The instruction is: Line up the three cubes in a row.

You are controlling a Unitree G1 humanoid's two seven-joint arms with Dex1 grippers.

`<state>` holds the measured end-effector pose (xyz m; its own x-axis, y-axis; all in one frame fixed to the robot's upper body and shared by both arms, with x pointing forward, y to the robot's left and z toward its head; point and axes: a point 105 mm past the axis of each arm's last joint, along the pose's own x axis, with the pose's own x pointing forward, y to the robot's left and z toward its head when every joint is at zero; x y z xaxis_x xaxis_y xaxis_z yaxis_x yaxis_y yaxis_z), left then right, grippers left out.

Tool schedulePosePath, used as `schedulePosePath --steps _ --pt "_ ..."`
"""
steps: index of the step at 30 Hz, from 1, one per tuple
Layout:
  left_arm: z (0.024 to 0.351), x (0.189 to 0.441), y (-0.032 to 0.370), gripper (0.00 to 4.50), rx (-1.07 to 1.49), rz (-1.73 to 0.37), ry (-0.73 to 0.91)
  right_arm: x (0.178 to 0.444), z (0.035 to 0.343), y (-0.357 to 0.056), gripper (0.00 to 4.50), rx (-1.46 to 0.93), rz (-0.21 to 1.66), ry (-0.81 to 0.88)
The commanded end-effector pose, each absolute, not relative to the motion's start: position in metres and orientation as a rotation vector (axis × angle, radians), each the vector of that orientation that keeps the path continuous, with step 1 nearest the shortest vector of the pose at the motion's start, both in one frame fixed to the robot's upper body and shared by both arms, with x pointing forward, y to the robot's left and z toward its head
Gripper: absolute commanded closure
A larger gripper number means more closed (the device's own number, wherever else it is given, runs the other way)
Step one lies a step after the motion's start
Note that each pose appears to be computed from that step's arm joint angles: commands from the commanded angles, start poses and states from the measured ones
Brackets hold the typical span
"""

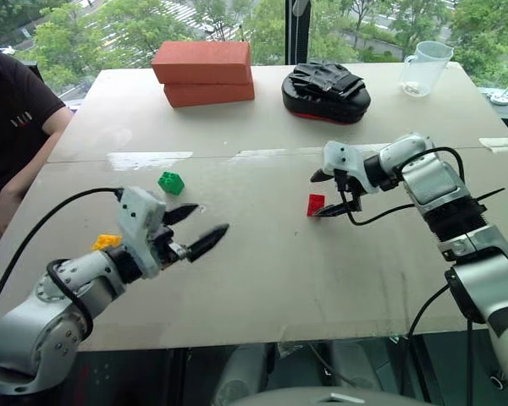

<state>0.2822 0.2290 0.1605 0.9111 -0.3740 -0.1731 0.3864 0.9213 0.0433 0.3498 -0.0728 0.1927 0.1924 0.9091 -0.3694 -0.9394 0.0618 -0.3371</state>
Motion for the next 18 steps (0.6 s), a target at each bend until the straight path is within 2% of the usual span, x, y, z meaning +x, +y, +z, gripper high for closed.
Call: schedulePosePath --steps 1,6,16,18 --pt "0.162 0.300 0.263 0.00 0.105 -0.186 0.185 0.314 0.266 -0.071 0.06 -0.348 1.401 -0.315" --pt "0.158 0.325 0.278 0.00 0.112 -0.146 0.249 0.285 0.263 -0.068 0.06 -0.297 1.350 -0.331" --pt "0.147 0.385 0.287 0.00 0.170 -0.184 0.349 0.267 0.254 -0.070 0.06 -0.319 1.206 -0.289" --pt "0.144 0.392 0.288 0.52 0.188 -0.208 0.366 0.265 0.254 -0.072 0.00 -0.322 1.179 -0.281"
